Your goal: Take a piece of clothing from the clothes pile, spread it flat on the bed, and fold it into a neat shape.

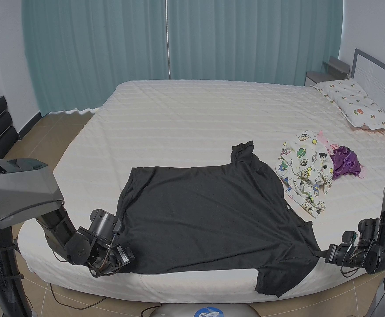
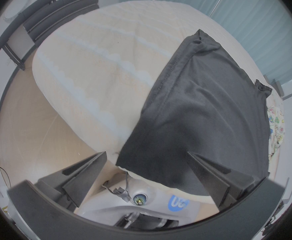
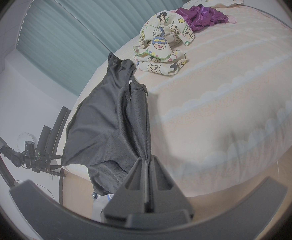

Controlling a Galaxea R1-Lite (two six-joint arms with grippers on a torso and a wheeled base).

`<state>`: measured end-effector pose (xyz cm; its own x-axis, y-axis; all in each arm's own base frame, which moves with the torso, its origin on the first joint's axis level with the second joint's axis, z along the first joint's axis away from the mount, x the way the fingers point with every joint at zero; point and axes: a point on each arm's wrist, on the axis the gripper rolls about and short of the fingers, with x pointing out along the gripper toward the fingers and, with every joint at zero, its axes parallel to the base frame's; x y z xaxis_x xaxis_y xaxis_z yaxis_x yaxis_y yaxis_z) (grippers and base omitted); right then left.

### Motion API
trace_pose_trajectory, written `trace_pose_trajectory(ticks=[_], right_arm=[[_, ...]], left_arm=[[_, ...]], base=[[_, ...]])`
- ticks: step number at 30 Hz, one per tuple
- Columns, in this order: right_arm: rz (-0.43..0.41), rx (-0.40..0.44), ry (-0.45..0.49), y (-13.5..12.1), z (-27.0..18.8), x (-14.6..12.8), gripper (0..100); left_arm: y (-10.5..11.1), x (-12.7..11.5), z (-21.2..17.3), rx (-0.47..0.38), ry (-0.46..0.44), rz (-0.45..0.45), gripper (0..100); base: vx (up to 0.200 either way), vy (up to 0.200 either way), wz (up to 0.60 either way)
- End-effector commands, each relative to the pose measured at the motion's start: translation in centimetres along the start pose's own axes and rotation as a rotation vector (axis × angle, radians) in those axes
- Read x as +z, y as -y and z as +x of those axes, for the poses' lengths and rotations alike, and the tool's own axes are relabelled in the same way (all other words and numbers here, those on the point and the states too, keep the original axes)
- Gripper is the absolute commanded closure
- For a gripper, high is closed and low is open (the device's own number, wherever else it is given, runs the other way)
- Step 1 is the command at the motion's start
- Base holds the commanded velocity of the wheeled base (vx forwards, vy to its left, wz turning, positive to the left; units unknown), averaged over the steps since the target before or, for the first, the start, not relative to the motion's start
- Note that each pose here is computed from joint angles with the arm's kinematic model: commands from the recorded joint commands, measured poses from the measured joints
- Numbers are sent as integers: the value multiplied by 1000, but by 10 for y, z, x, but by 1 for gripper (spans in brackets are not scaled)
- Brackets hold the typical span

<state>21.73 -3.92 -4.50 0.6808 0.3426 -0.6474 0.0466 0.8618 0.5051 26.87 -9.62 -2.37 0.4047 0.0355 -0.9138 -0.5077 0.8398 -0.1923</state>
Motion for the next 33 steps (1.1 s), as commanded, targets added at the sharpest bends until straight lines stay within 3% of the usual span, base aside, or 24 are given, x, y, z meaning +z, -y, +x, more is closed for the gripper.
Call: trace_pose_trajectory(ticks=[1, 16, 31, 33], right_arm=[[-2, 6, -11, -1, 1, -2, 100], [-2, 9, -27, -4, -1, -5, 100], [-52, 65, -67, -11, -5, -13, 100], [-68, 72, -81, -14, -3, -15, 100]], left_arm=[[3, -10, 15, 39, 1, 31, 100], [-10, 11, -3, 37, 27, -47, 100], [-41, 36, -33, 100, -59, -46, 100], [-49, 36, -32, 134, -101, -5, 100]], base=[[0, 0, 0], [0, 0, 0], [0, 0, 0], [0, 0, 0]])
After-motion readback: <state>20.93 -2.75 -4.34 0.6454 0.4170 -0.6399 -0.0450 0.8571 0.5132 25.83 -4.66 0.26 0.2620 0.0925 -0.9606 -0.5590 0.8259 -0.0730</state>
